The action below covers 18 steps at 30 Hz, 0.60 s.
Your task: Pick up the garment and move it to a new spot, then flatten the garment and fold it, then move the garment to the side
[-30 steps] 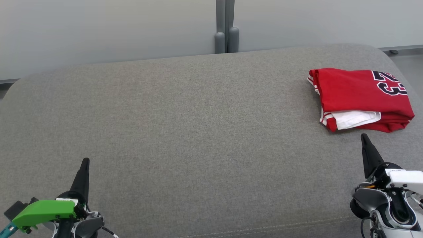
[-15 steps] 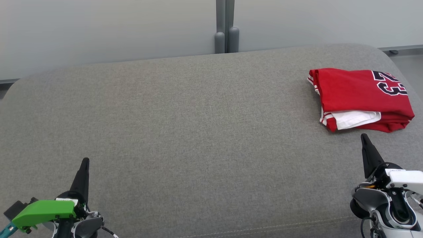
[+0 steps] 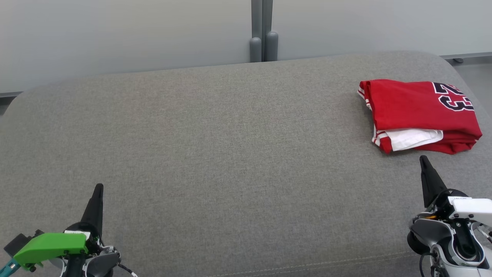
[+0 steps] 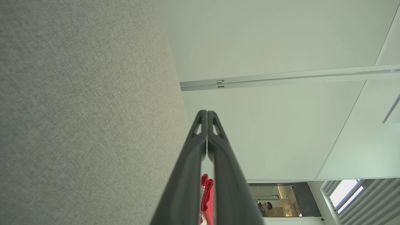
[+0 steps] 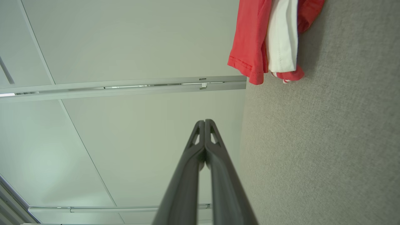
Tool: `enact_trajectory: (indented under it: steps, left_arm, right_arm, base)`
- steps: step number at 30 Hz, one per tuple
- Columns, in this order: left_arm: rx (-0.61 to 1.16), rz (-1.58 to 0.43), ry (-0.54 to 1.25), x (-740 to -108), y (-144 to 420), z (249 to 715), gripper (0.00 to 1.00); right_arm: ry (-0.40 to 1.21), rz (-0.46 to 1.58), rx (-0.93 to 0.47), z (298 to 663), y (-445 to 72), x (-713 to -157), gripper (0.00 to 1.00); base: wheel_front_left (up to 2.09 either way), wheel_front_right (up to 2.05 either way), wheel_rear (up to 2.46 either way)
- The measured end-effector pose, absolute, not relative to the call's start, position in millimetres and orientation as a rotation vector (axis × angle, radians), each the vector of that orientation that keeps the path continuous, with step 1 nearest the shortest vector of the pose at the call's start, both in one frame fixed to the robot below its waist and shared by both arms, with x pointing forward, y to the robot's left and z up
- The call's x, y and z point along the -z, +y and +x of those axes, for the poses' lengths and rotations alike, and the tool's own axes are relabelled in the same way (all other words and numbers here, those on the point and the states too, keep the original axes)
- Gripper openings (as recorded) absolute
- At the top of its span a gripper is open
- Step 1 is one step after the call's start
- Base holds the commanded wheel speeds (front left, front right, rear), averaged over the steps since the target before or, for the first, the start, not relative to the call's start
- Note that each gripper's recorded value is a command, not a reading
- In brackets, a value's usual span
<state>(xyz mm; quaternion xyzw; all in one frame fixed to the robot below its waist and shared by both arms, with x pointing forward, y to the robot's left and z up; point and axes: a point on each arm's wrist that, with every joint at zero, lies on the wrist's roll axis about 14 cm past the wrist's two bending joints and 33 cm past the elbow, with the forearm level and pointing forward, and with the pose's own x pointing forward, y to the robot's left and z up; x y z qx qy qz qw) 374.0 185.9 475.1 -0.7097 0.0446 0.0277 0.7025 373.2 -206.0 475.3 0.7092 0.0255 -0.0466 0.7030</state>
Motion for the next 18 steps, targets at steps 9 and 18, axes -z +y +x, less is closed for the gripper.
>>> enact_trajectory:
  steps: [9,18]
  left_arm:
    - [-0.062,-1.58,0.098,-475.2,186.1,374.1,0.0]
    - [-0.062,-1.58,0.098,-475.3,186.4,374.1,0.0]
  right_arm:
    - [0.056,1.578,0.104,373.2,-206.1,-475.3,0.0]
    - [0.056,1.578,0.104,373.2,-206.0,-475.3,0.0]
  base:
    - [0.0,0.0,0.0]
    - [0.0,0.0,0.0]
